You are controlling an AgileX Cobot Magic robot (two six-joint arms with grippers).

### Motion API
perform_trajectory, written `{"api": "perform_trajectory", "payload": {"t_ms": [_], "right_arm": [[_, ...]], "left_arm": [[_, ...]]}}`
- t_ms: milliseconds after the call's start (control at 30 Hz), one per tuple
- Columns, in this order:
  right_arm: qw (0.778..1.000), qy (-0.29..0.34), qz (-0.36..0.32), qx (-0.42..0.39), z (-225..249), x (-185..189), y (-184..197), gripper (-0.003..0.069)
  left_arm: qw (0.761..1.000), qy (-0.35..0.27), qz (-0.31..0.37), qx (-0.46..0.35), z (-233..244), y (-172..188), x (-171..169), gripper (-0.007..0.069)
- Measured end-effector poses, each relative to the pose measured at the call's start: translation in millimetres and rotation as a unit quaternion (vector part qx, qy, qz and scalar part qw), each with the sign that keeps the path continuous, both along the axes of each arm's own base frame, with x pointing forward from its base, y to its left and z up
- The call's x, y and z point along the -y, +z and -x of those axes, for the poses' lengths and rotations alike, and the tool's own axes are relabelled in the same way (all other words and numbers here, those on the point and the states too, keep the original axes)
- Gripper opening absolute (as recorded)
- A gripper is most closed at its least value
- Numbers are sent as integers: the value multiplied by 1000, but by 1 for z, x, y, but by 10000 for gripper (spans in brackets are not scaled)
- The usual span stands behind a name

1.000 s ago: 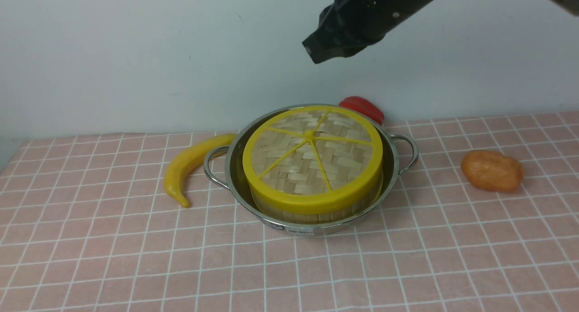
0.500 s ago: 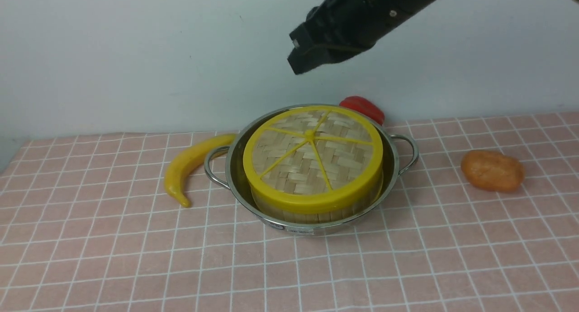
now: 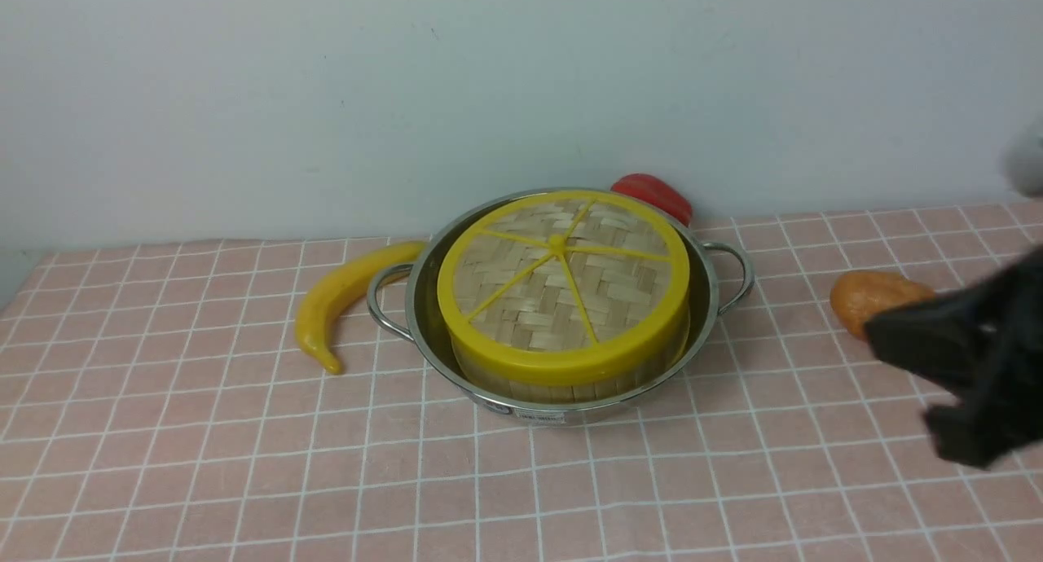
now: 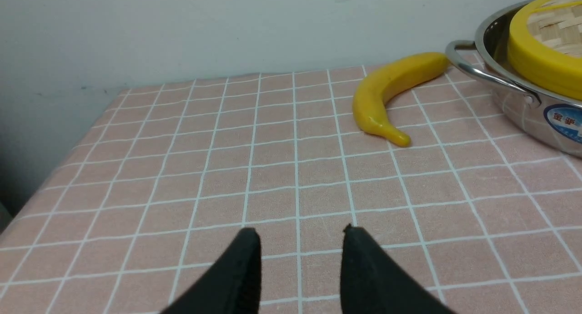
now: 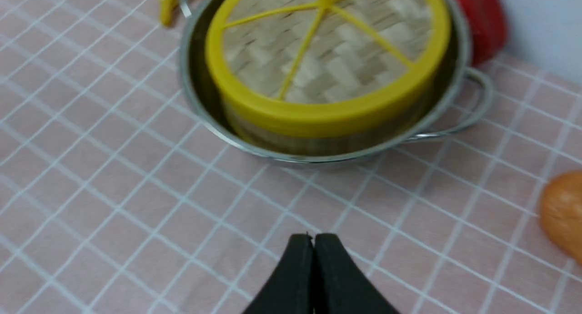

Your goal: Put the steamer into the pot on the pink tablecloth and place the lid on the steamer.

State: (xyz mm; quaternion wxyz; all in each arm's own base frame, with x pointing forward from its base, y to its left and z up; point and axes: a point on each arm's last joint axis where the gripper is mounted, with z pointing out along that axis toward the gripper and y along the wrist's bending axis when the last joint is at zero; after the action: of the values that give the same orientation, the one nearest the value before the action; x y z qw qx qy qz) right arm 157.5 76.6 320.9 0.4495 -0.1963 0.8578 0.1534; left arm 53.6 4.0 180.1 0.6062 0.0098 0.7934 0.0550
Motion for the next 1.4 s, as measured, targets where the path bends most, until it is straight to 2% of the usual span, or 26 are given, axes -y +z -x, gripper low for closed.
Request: {"api": "perform_trajectory", "payload": {"t_ms": [200, 367, 700, 1000, 1400], "right_arm": [[981, -148, -31, 119, 46, 52, -39, 39], [962, -207, -35, 174, 73, 67, -74, 56], [945, -213, -40, 244, 101, 70, -120, 87], [956, -208, -38, 203, 102, 69, -133, 104], [956, -209, -45, 200, 102, 68, -133, 130]], "left_arm": [[1000, 0, 0, 0, 0, 0, 0, 243], [1000, 0, 0, 0, 0, 0, 0, 243], [1000, 0, 0, 0, 0, 0, 0, 243], [1000, 0, 0, 1, 0, 0, 0, 243], [1000, 0, 0, 1, 0, 0, 0, 243]]}}
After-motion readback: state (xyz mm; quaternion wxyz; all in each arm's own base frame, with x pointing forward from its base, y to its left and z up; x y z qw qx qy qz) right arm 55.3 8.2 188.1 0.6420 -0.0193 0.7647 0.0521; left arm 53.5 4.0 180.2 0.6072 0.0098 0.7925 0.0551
